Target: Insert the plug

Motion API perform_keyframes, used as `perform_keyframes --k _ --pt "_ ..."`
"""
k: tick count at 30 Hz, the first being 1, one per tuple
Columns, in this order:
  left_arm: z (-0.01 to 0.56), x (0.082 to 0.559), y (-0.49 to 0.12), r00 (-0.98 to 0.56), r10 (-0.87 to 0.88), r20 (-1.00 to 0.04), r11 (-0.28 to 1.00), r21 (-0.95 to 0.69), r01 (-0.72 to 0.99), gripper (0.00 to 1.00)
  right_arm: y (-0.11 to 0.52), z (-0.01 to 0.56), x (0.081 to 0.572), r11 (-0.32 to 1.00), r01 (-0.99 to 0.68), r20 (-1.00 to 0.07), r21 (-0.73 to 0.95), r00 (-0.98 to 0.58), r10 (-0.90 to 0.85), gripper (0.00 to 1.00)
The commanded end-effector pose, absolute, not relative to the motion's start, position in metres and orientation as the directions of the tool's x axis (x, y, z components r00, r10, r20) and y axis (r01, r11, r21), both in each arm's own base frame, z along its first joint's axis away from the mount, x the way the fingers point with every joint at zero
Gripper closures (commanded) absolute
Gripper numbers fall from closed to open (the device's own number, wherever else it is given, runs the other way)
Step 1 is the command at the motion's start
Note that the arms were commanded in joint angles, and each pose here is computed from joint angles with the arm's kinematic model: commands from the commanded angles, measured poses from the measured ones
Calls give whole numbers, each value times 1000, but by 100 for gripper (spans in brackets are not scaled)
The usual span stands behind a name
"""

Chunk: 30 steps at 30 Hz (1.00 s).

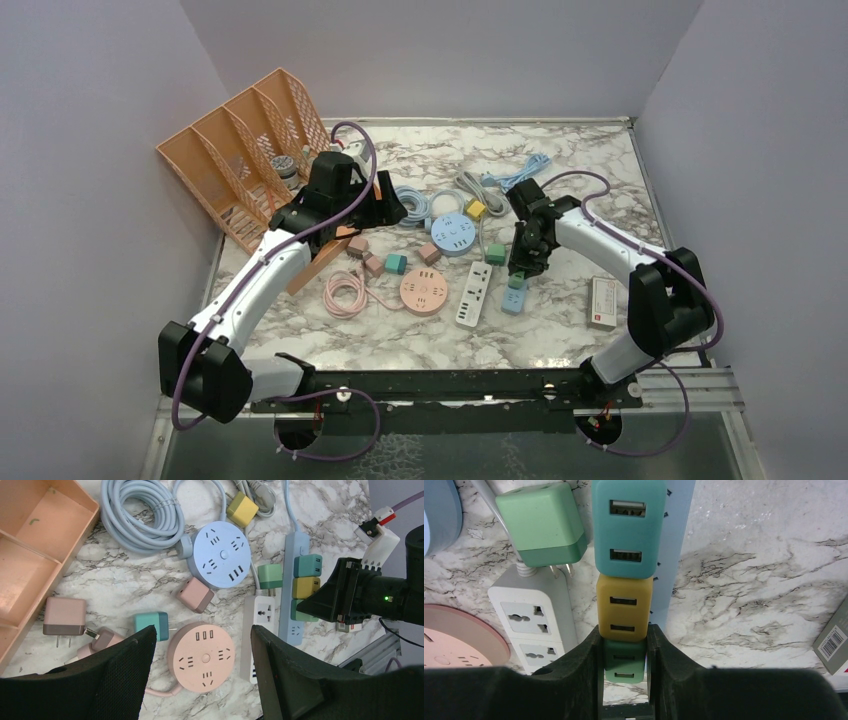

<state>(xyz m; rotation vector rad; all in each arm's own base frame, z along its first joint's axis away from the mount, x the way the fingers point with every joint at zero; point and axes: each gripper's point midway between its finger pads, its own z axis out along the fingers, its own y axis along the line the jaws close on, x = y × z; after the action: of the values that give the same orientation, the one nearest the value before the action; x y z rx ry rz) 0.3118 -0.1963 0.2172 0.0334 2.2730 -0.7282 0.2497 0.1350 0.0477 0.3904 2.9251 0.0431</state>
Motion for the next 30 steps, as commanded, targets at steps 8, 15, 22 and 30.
perform_keyframes --k 8,15,22,30 --pt "222 319 -198 -713 -188 -676 842 -484 237 28 128 32 255 964 263 -192 -25 -948 254 69" --pt "225 323 -199 -707 -184 -683 844 -478 244 27 133 96 281 967 246 -346 65 -904 253 48" --pt "226 323 -200 -710 -185 -679 840 -485 245 26 131 128 293 977 203 -409 60 -888 210 46" --pt "226 323 -203 -719 -198 -666 832 -502 236 26 159 155 327 989 40 -526 142 -843 110 49"
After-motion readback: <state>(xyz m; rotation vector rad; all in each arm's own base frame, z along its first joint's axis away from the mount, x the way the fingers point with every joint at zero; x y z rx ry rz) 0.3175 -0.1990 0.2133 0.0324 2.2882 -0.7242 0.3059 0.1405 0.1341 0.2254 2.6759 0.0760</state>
